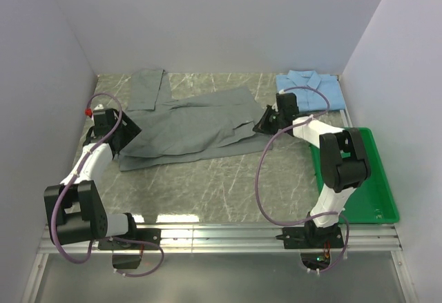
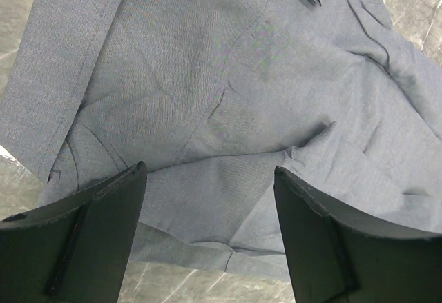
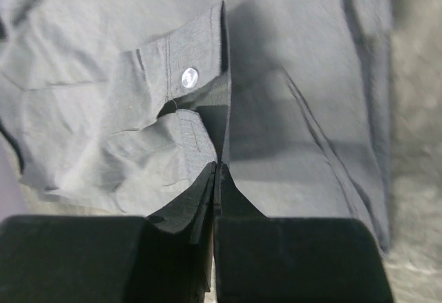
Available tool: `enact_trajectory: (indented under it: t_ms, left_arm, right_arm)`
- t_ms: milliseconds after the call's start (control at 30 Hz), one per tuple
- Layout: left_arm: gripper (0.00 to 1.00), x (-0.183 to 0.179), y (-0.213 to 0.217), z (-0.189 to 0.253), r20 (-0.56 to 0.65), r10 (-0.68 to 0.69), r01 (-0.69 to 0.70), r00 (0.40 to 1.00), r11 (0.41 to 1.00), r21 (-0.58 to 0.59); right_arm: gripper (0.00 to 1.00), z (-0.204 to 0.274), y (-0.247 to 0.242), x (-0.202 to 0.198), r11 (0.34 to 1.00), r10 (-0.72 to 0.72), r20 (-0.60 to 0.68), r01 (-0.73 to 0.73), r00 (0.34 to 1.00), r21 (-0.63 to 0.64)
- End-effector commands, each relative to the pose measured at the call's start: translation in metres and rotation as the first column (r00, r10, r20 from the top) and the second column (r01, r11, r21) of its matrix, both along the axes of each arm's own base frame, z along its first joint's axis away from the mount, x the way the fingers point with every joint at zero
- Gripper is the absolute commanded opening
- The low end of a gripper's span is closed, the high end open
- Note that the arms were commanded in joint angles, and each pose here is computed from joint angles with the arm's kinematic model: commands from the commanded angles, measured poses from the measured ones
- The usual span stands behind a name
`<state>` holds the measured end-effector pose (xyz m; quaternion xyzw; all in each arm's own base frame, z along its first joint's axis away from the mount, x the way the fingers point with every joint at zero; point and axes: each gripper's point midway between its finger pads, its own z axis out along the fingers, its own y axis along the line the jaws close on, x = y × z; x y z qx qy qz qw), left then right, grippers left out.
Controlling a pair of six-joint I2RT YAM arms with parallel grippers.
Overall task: Fold and stack the long sleeve shirts
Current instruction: Fold the shirt
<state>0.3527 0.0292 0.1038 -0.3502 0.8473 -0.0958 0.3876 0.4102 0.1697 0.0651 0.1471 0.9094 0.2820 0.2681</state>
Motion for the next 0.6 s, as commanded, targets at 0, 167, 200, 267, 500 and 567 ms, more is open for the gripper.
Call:
enact_trajectory:
  t_ms: [0, 167, 200, 267, 500, 567]
  left_arm:
    - [0.8, 0.006, 0.003, 0.015, 0.052, 0.005, -0.005, 0.999, 1.0, 0.007]
    - [0.8, 0.004, 0.002, 0.011, 0.032, 0.008, -0.008, 0.999, 1.0, 0.001]
    - [0.8, 0.004, 0.002, 0.01, 0.03, 0.009, -0.009, 0.999, 1.0, -0.001]
    - [0.8, 0.003, 0.002, 0.009, 0.028, 0.011, -0.011, 1.0, 1.0, -0.004]
    - [0.8, 0.001, 0.007, 0.005, 0.008, 0.041, -0.041, 0.999, 0.999, 0.016]
    - [0.8, 0.0, 0.009, 0.004, 0.005, 0.048, -0.048, 0.999, 0.999, 0.019]
  right_arm:
    - [0.0, -0.01, -0.015, -0.014, 0.999, -0.031, -0.027, 0.029, 0.999, -0.045]
    - [0.0, -0.019, -0.028, -0.023, 0.994, -0.067, -0.043, 0.063, 0.997, -0.094]
    - [0.0, -0.022, -0.03, -0.026, 0.993, -0.071, -0.053, 0.065, 0.996, -0.102]
    - [0.0, -0.024, -0.035, -0.029, 0.99, -0.082, -0.058, 0.074, 0.995, -0.12]
    - [0.0, -0.025, -0.045, -0.039, 0.982, -0.101, -0.068, 0.089, 0.993, -0.164]
    - [0.0, -0.021, -0.047, -0.039, 0.981, -0.102, -0.059, 0.091, 0.993, -0.171]
